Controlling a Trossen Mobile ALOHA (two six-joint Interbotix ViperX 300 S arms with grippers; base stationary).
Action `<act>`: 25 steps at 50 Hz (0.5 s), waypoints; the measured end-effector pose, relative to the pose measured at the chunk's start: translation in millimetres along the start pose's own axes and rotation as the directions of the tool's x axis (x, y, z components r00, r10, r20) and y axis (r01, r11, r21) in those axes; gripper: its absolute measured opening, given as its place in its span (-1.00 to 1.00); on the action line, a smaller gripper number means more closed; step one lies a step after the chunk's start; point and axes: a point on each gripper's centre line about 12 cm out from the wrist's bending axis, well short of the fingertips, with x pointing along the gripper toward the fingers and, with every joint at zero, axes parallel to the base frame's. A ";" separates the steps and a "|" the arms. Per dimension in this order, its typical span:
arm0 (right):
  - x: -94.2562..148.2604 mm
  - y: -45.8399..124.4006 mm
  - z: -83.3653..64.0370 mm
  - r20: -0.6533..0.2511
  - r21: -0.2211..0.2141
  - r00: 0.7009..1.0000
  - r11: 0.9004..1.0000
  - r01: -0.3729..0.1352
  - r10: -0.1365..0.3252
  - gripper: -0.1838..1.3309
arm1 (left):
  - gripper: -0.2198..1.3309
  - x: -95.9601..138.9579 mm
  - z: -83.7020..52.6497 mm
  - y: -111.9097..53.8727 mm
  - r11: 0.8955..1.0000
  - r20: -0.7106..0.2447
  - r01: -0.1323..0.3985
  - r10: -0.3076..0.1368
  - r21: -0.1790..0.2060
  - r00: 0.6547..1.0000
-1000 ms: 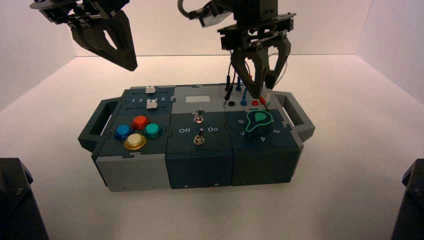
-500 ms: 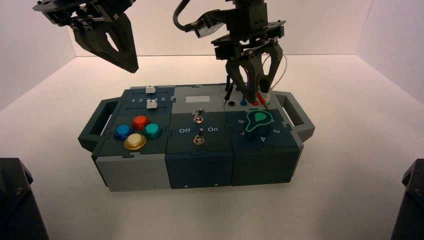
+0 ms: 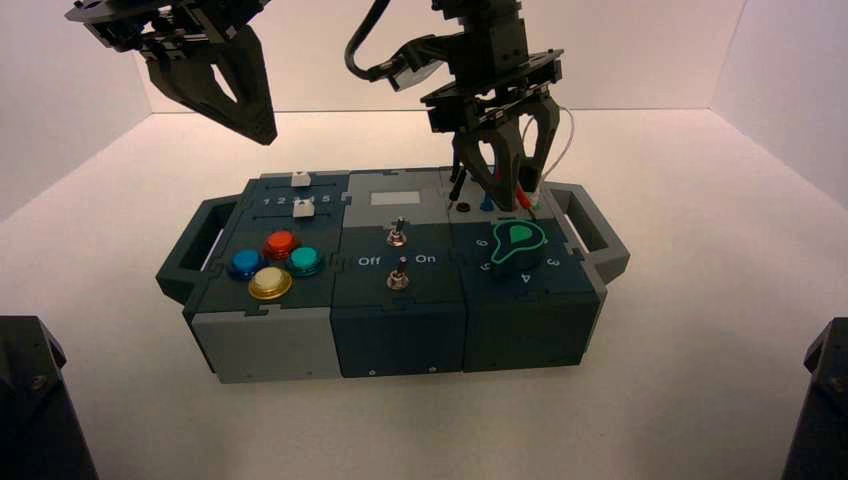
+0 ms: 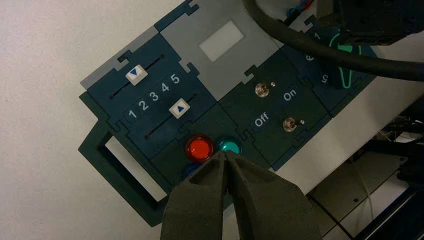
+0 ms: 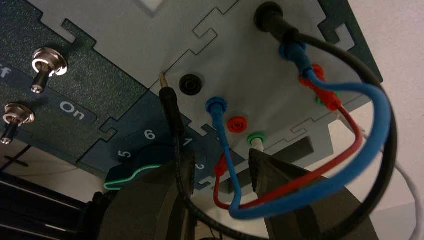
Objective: Insert the red wire.
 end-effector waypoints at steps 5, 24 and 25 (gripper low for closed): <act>1.3 -0.1 2.1 -0.003 0.000 1.000 1.000 0.000 0.000 0.67 | -0.92 0.0 0.0 -0.3 1.000 0.000 0.001 -0.001 0.003 1.000; 1.4 -0.7 9.4 -0.008 -0.002 1.000 1.000 0.001 -0.001 0.41 | -0.93 -0.3 -0.2 -0.2 1.000 0.000 0.000 0.000 0.006 1.000; 1.9 -1.4 8.9 -0.014 0.000 1.000 1.000 0.002 -0.002 0.41 | -0.92 -0.3 -0.2 -0.2 1.000 0.000 0.000 0.000 0.006 1.000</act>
